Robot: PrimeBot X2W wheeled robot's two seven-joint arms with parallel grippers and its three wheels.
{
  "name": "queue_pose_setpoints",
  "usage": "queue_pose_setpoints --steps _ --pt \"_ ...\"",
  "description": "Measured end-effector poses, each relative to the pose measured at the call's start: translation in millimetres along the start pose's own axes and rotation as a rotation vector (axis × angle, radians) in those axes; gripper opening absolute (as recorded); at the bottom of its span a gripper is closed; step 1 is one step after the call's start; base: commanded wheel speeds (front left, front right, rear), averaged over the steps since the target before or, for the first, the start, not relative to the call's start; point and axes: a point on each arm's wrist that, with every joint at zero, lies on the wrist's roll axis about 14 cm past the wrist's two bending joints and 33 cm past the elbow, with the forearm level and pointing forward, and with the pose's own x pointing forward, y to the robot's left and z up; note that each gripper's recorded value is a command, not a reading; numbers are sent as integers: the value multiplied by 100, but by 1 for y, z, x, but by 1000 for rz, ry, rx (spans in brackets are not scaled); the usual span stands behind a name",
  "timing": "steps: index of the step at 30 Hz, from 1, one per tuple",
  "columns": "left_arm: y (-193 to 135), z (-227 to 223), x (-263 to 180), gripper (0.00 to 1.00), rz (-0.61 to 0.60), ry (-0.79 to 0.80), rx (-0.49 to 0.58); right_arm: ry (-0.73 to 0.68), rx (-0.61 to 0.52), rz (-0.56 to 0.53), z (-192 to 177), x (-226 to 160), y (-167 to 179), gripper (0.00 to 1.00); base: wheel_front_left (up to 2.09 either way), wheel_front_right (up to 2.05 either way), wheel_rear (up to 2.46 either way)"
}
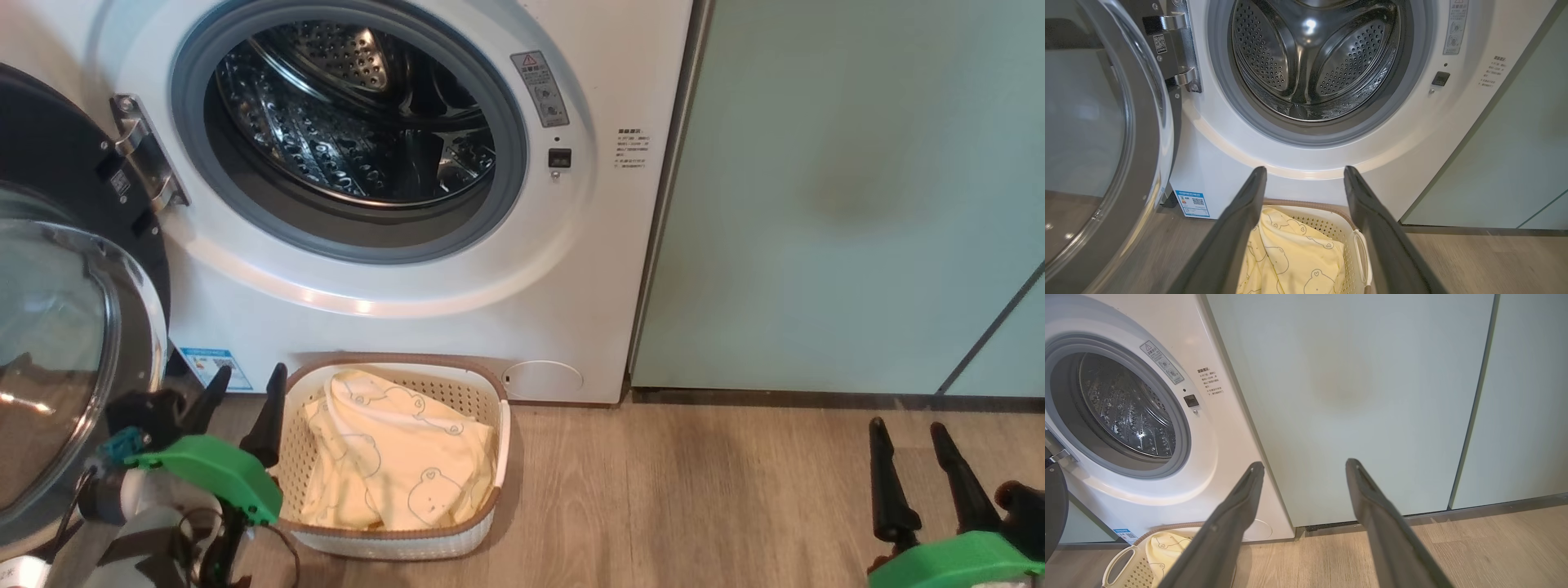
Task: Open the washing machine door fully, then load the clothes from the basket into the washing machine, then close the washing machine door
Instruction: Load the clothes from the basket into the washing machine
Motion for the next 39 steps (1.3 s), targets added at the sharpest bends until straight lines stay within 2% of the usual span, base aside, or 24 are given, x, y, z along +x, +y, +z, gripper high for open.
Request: queue_pose_setpoints --steps 22,28,32,39 --pt "-5 -13 3 100 -6 34 -14 14 0 -7 -4 -1 -2 100 1 -1 0" --pt "-13 -41 7 100 -17 116 -30 15 -1 -31 -4 -6 -8 100 0 0 0" --pt "-18 -89 4 100 -21 267 -41 39 -5 -60 -10 -7 -17 100 0 0 0" --pt "-31 -134 29 100 -41 428 -73 49 -24 -85 -10 13 -28 100 0 0 0"
